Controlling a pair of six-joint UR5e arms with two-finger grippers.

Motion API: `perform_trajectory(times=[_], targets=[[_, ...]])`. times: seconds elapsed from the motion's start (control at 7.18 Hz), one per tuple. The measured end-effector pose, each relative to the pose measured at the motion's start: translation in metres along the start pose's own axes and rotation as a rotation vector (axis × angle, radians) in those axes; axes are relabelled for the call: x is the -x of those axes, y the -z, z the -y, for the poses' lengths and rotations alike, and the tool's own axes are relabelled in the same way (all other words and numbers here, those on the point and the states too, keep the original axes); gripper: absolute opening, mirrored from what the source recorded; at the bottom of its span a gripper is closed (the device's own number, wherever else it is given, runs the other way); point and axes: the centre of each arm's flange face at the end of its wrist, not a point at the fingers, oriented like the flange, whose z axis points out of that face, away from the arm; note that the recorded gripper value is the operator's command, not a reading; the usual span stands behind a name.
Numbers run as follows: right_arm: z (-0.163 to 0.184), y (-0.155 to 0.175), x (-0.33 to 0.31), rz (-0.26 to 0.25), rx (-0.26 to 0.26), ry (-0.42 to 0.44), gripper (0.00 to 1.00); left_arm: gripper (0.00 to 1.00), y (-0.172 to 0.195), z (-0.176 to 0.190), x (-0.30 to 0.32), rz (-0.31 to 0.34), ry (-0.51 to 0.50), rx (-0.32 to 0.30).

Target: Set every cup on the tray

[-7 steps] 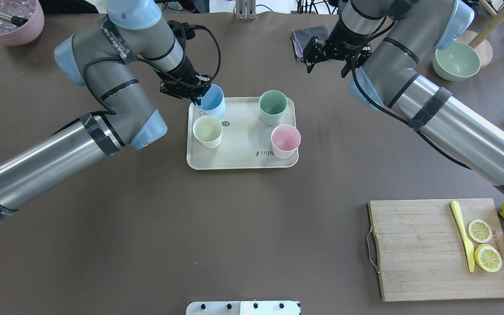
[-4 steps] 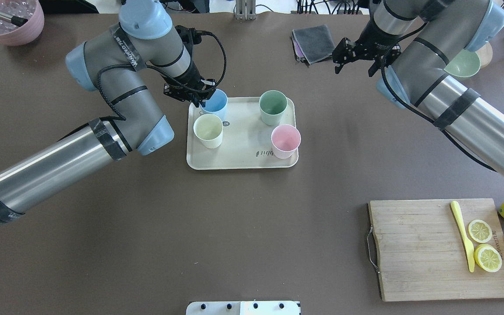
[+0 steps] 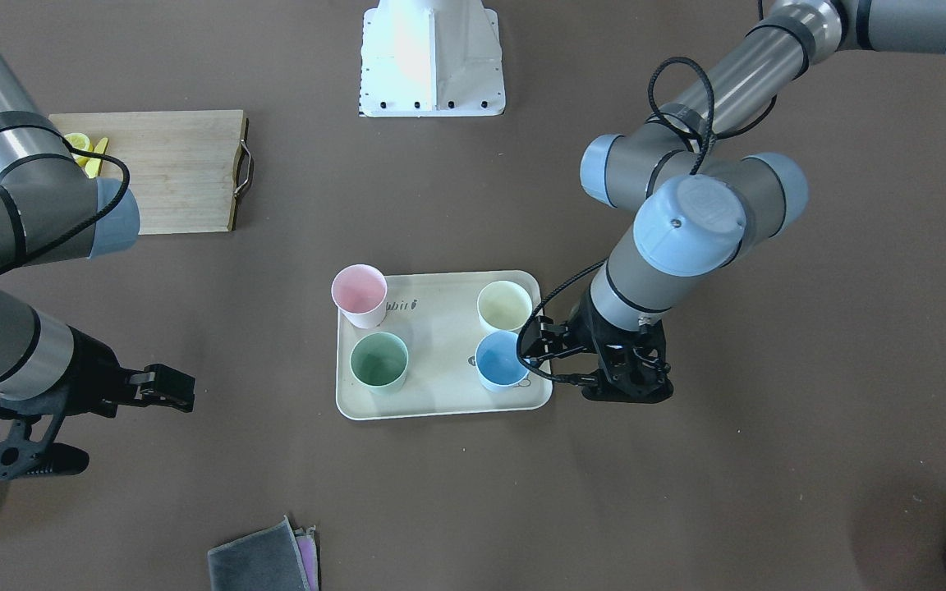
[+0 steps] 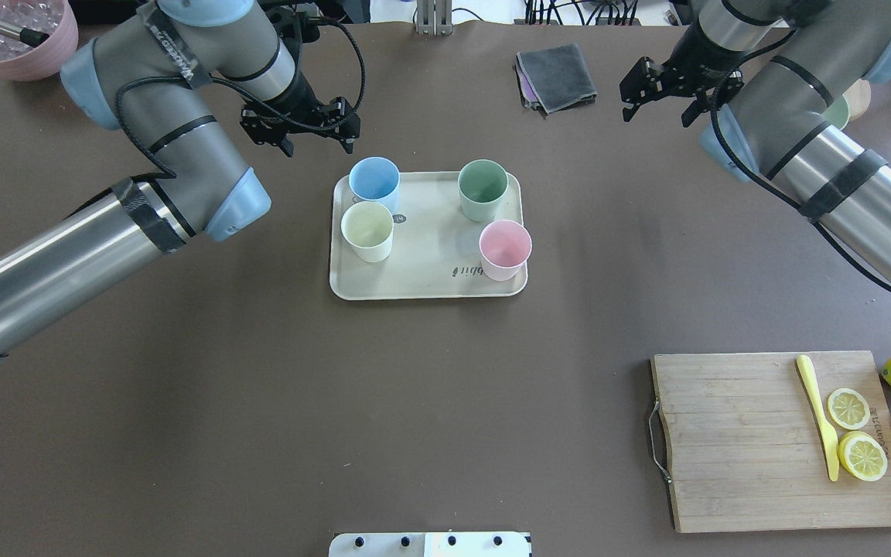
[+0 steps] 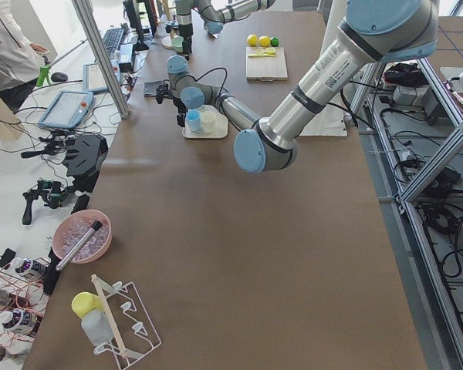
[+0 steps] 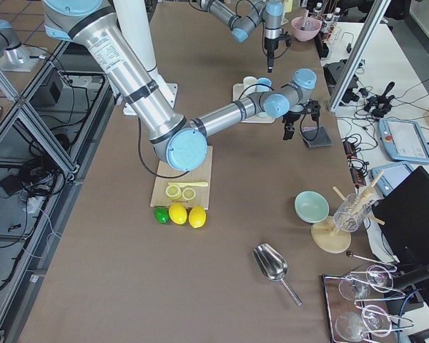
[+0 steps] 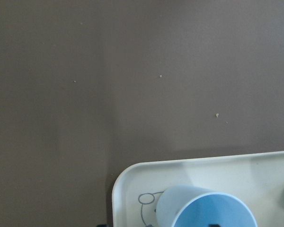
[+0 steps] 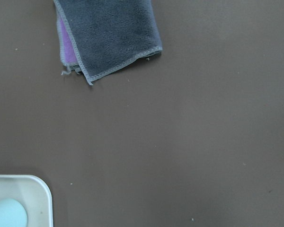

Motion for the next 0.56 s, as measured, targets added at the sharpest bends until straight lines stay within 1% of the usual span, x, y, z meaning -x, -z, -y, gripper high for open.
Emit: perform_trajectory(times=[0.14,0.42,0.56], targets=[[0.003,0.011,-0.05,-0.015,-0.008,0.028,1.0,0.98,0.019,-0.004,0.052,0.02,-0.024,-0.009],[-0.001,0.041,-0.172,-0.048,-0.025,0.078,1.0,0.98,0.078,-0.014,0.174,0.11,-0.139,-0.023],[-0.007,0.058,-0.227,-0.066,-0.026,0.106,1.0,0.98,0.111,-0.017,0.245,0.154,-0.193,-0.016]])
